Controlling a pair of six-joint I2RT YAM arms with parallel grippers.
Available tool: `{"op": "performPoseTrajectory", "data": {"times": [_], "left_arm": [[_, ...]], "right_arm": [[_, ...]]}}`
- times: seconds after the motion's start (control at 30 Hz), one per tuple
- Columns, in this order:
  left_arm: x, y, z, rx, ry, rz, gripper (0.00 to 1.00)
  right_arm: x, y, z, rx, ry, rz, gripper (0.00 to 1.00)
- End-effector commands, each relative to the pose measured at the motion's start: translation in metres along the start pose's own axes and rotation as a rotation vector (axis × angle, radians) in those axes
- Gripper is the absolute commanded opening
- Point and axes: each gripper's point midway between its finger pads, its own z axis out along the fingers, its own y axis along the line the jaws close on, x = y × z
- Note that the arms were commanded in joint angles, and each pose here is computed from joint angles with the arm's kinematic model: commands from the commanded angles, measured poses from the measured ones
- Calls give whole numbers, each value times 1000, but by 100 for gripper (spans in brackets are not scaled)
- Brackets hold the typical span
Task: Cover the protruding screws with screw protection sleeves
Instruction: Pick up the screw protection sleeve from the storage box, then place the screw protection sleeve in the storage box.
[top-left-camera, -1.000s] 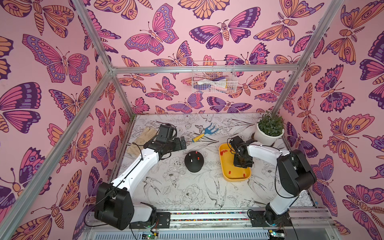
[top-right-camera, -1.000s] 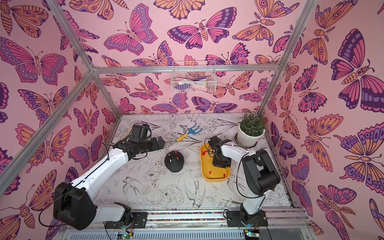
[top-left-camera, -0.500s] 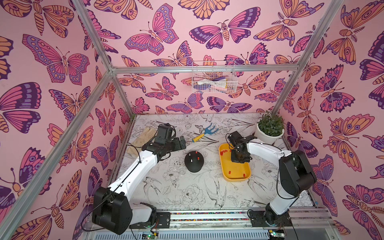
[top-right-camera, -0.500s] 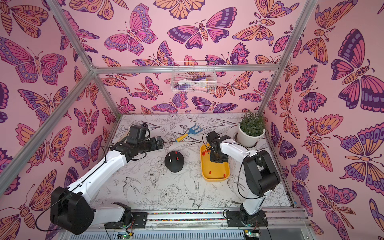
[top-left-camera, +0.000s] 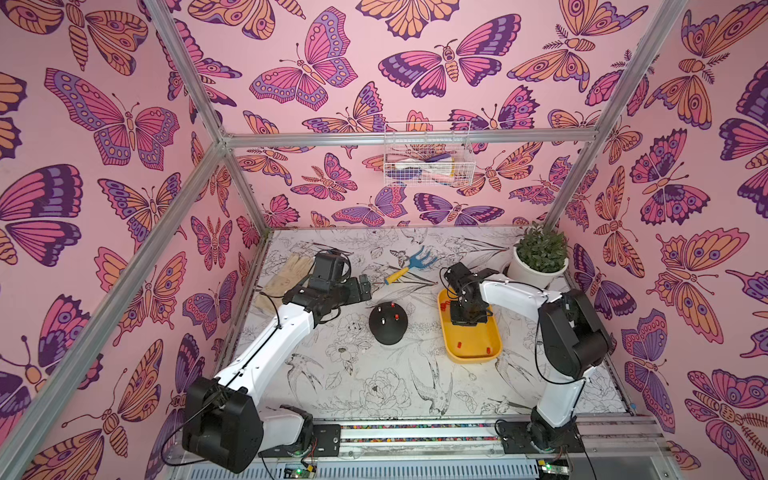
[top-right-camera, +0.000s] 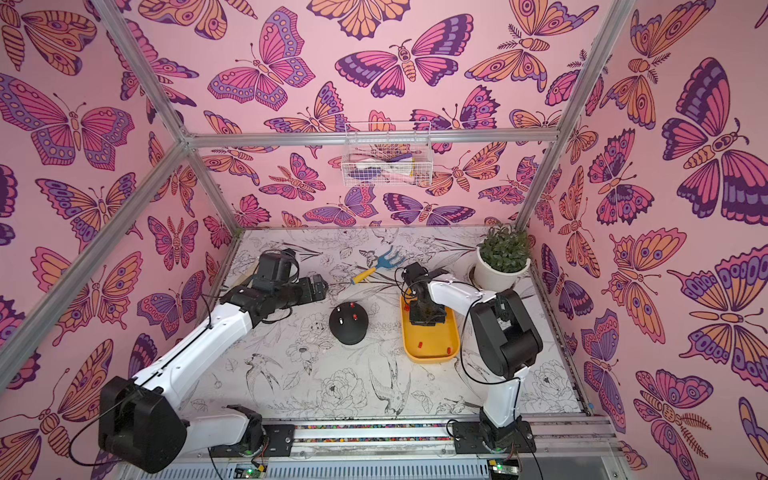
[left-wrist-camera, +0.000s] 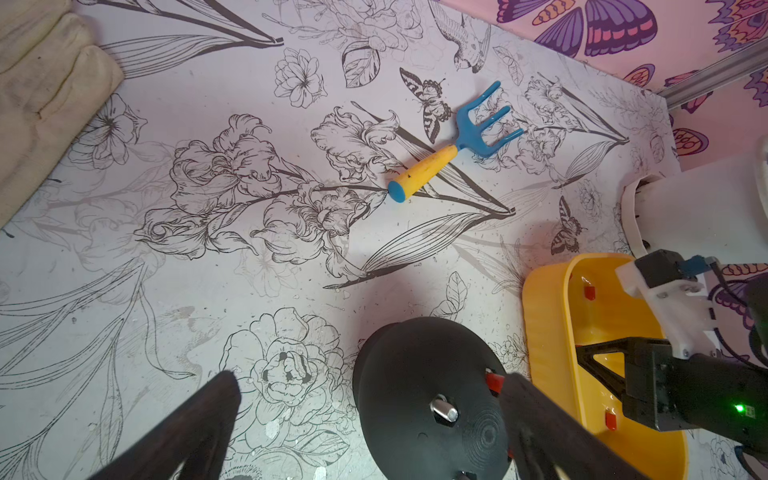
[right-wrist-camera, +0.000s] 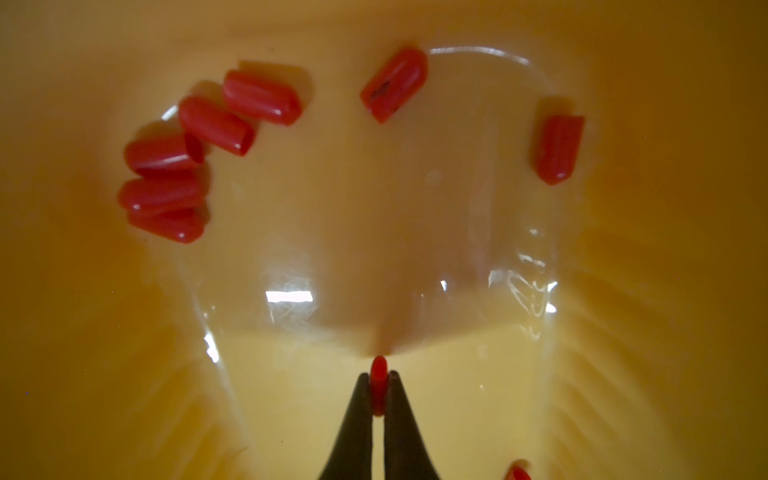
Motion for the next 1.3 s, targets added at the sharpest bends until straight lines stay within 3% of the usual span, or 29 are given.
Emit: {"op": "performPoseTrajectory", "data": {"times": [0.0,1.27], "left_arm": [[1,2,-2,4,-6,-3,100],[3,5,-13,0,-36,-9,100]], "right_arm": [[-4,10,-1,-29,6,-20,10],[4,11,13,-33,42,-8,15]]}}
